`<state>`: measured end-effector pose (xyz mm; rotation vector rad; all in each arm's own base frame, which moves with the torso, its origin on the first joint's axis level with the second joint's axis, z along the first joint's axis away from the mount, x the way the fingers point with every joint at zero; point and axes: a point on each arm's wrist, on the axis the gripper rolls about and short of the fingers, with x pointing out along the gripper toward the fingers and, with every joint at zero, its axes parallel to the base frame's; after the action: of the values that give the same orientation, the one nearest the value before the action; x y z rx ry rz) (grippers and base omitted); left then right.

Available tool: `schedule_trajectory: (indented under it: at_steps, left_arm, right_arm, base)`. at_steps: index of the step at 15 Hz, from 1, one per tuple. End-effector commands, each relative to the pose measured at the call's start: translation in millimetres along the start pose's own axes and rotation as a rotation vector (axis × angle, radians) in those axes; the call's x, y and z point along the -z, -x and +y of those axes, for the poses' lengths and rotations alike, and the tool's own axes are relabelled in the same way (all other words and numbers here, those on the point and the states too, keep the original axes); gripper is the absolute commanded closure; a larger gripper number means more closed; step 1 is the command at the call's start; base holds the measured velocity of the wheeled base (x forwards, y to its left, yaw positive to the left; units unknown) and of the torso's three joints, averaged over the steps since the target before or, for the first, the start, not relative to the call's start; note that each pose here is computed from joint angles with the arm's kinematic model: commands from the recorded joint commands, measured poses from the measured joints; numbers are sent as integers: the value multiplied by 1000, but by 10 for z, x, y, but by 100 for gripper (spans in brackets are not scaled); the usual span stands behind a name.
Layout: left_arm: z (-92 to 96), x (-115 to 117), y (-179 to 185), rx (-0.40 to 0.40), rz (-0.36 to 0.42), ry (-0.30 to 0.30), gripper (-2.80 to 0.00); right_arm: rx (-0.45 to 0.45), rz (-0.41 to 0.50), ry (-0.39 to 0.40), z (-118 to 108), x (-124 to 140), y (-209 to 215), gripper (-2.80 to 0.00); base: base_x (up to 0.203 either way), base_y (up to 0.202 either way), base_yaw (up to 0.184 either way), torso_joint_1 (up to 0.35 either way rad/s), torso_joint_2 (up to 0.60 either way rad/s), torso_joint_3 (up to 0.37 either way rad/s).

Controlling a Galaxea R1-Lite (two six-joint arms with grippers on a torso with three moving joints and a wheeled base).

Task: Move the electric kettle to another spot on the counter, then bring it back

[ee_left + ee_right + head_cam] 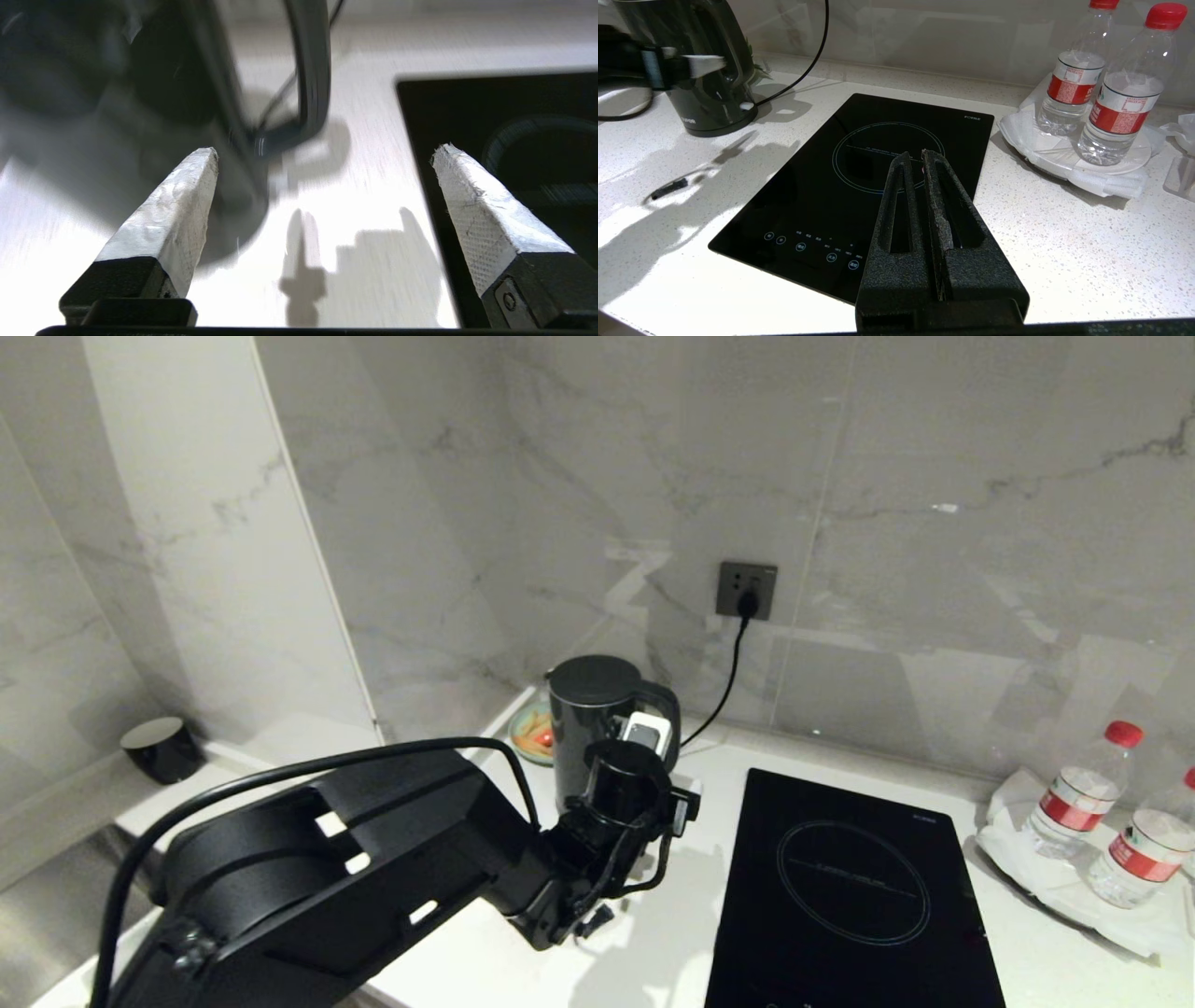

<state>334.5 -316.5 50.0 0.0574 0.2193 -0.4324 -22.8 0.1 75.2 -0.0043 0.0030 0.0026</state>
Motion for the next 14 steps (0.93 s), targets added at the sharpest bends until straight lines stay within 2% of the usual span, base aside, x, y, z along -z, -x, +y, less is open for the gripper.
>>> schedule_trajectory:
  at_steps: [1,2,3,7,9,11,14]
  left_arm:
    - [127,-338,484,8,-21,30,-280]
    - [196,-432,660,6,-27,42,-280]
    - [265,-529,833,3,-39,53,0]
    - [531,-638,1540,-19,-8,35,0]
    - [729,-759,1959,-49,-9,24,0]
    - [1043,-961,2430,-126,-70,-2,0]
    - [1469,-1143,3234,-300,-157,-41,0]
  right_arm:
    - [-1,2,0,0,0,-1,0]
    - [-1,2,0,0,0,-1,0]
    - [-1,0,0,0,0,0,0]
    - [-1,2,0,0,0,-1,0]
    - [-1,1,0,0,0,-1,0]
    - [1,2,0,0,0,-1,0]
    - [-1,1,0,0,0,-1,0]
  base:
    - [0,0,0,0,0,0]
    - [0,0,0,0,0,0]
    - [0,0,0,0,0,0]
    - [0,0,0,0,0,0]
    - [0,0,0,0,0,0]
    - [0,0,0,0,0,0]
    - [0,0,0,0,0,0]
